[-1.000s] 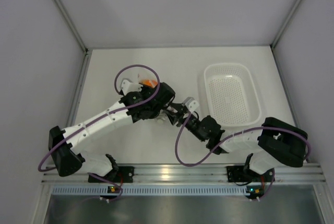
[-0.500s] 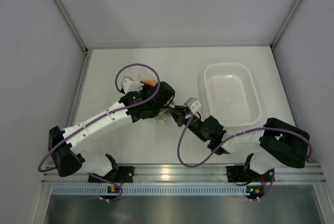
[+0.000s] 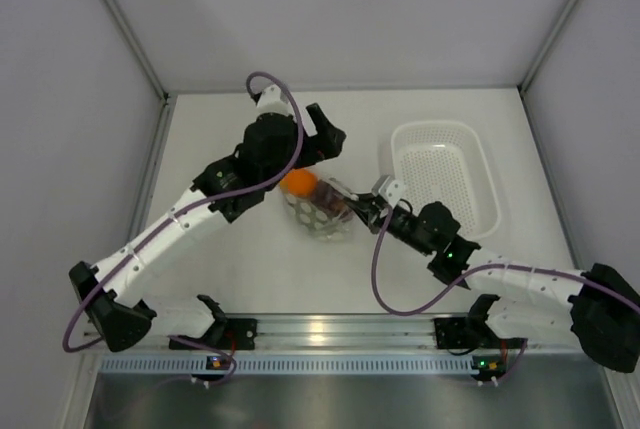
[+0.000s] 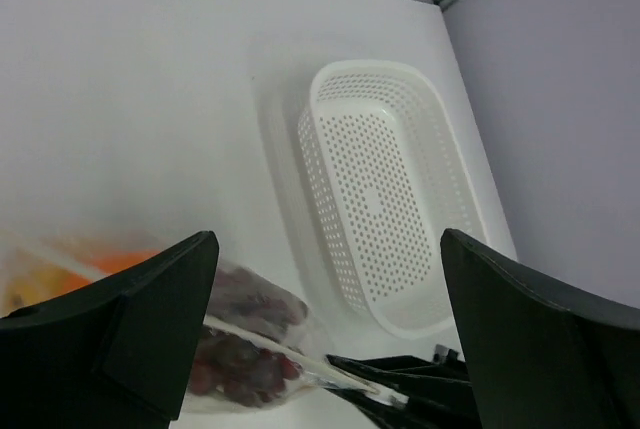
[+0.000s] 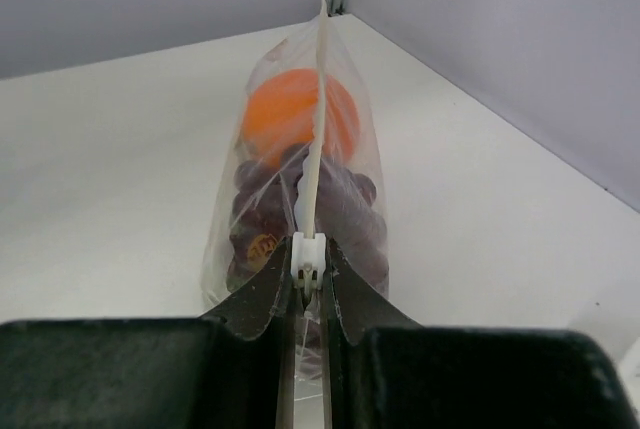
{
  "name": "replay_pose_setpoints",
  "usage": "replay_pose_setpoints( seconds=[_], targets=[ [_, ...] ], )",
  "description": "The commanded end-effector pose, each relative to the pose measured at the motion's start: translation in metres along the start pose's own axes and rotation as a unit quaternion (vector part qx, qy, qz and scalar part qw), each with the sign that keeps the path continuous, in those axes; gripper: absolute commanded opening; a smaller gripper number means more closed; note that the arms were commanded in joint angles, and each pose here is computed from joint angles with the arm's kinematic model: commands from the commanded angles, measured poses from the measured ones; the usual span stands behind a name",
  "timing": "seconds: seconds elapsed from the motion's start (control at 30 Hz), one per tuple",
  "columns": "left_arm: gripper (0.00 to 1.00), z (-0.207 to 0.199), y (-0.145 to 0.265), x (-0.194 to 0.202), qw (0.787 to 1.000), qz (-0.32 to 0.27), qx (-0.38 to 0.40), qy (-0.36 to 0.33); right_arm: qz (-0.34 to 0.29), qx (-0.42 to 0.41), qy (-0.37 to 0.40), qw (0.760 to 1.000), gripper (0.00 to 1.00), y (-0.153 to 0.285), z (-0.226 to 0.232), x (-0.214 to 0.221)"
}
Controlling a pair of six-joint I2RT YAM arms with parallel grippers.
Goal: Open the zip-top bag and remove the fake food
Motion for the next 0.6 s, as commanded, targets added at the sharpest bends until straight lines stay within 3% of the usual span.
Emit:
replay_pose_setpoints(
  seconds=[0.0, 0.03, 0.13, 0.17, 0.23, 0.27, 0.43, 0.57],
  targets=[
    [0.99, -0.046, 0.018, -0.03, 0.949, -0.033, 0.236, -0.207, -0.007, -0.056, 0.033, 0.998, 0.0, 0.006, 0.009, -0.034],
    [0.99, -0.063, 0.033, -0.017, 0.916, -0.015, 0.319, -0.241, 0.015, -0.058, 0.035, 0.998, 0.0, 0.009, 0.007, -0.027],
    [0.99, -0.064, 0.042, 0.006, 0.856, -0.027, 0.386, -0.343, 0.038, -0.073, 0.041, 0.996, 0.0, 0.014, 0.007, -0.028],
    [0.98, -0.067, 0.055, 0.011, 0.815, -0.049, 0.426, -0.39, 0.04, -0.078, 0.042, 0.995, 0.0, 0.015, 0.008, -0.029],
    [0.96, -0.063, 0.058, 0.034, 0.776, -0.056, 0.463, -0.424, 0.048, -0.096, 0.041, 0.993, 0.0, 0.019, 0.011, -0.029],
    [0.96, -0.065, 0.071, 0.043, 0.735, -0.071, 0.502, -0.45, 0.054, -0.101, 0.04, 0.993, 0.0, 0.021, 0.012, -0.028],
    [0.88, -0.058, 0.069, 0.062, 0.701, -0.048, 0.525, -0.48, 0.071, -0.124, 0.041, 0.989, 0.0, 0.027, 0.015, -0.026],
    [0.74, -0.041, 0.046, 0.092, 0.697, 0.035, 0.526, -0.486, 0.086, -0.129, 0.04, 0.987, 0.0, 0.029, 0.012, -0.026]
  ],
)
Point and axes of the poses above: each gripper's point midway between its finger pads, its own y axis back along the fingers, its own z axis along the line the jaws close on, x = y × z, the point moved 1 cm from there along y, back along the fingers, and after that the axes turned 12 degrees about -y, right-handed, at the moved point
